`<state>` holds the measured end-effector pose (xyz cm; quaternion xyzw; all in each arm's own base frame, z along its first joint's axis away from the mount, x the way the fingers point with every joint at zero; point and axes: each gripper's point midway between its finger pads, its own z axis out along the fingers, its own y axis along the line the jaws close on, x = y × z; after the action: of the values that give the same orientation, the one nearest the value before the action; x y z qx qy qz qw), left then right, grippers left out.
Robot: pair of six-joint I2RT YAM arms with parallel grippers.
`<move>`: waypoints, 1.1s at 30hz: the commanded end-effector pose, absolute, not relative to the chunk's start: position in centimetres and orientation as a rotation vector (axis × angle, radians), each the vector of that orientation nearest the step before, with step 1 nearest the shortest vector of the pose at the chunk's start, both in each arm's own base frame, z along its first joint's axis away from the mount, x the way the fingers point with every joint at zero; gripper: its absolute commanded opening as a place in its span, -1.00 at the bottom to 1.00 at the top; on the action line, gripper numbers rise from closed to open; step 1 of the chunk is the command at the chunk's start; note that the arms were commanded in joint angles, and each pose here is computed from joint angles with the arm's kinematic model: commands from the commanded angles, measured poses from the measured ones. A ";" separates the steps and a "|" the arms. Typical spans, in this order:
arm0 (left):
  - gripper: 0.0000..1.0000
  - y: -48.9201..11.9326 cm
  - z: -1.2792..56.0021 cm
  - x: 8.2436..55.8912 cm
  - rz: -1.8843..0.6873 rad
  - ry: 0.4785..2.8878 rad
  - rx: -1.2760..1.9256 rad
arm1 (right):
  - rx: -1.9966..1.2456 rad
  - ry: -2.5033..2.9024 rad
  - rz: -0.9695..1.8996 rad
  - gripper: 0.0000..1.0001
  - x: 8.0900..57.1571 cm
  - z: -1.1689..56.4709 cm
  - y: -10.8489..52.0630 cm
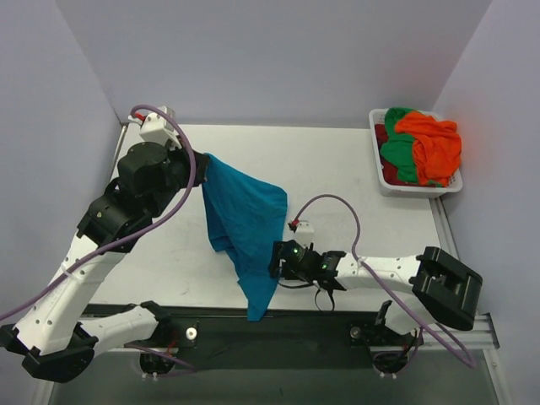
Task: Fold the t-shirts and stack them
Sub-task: Flatten out the tshirt
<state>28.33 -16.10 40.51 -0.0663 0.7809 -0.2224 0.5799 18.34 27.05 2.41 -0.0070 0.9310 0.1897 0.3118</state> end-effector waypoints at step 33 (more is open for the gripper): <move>-1.00 -16.0 42.4 27.6 -0.567 1.769 -0.117 | -0.413 2.422 0.075 -0.01 8.0 1.7 31.6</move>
<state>28.03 -16.54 40.57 -0.0533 0.7818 -0.2339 0.5756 7.61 33.03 1.28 -0.1602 0.9321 0.0685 0.3174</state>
